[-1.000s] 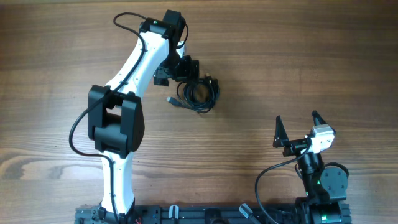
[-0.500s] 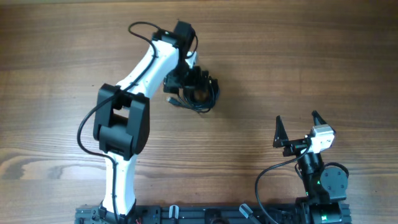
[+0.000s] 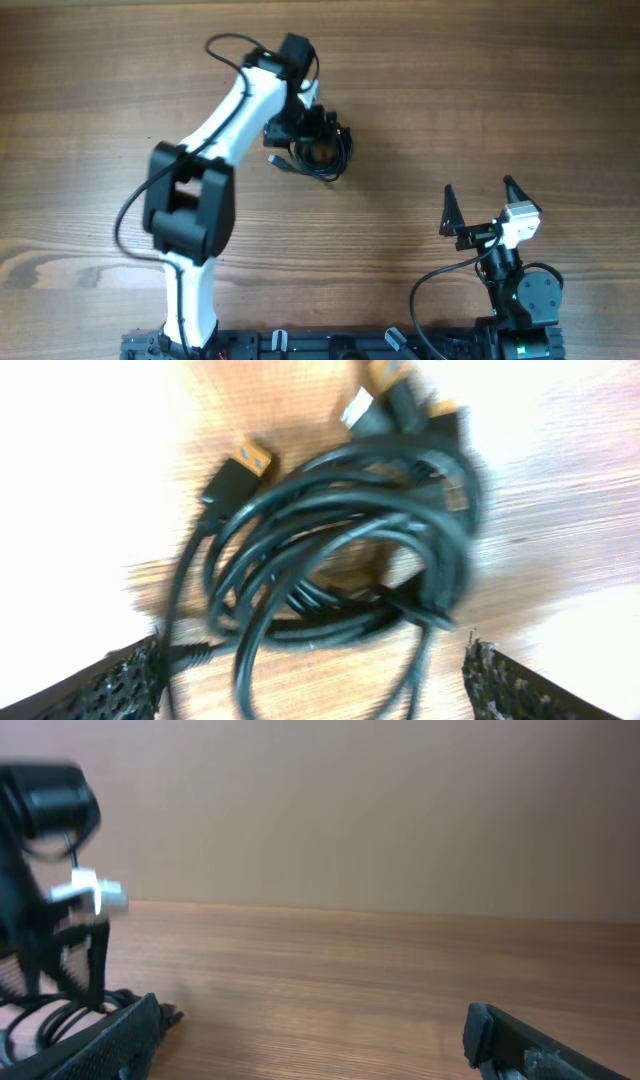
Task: Untangle cables
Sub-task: 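Lower the left gripper and grasp the cable bundle near a USB plug, then bring the right gripper in and grasp the cable coil beside the left gripper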
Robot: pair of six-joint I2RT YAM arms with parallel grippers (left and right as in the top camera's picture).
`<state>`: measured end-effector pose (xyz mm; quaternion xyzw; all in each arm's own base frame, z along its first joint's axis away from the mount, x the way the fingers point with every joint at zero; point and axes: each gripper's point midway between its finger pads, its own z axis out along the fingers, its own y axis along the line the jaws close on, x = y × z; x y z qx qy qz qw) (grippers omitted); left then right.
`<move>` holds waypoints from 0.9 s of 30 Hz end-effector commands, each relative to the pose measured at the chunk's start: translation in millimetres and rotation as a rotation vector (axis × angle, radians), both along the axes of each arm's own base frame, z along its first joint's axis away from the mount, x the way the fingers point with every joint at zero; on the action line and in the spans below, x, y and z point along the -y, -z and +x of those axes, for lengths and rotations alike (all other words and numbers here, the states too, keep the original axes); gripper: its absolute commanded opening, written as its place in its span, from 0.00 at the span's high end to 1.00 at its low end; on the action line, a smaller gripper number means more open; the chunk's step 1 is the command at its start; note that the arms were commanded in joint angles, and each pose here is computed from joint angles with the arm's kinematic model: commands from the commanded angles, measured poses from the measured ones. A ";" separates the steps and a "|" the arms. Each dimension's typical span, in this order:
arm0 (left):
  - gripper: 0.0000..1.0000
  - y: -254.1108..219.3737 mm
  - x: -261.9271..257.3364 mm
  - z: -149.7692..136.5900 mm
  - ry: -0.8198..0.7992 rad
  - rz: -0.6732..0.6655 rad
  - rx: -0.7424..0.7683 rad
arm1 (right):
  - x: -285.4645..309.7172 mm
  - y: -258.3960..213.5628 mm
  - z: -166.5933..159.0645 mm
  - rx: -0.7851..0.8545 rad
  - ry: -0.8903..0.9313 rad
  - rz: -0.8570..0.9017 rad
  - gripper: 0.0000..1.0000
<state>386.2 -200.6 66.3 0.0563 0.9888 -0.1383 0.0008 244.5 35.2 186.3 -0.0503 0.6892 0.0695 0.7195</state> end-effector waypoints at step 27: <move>0.96 -37.1 -31.6 -41.6 -0.177 0.020 -0.018 | -66.8 -147.5 61.1 -0.497 -0.351 0.114 0.00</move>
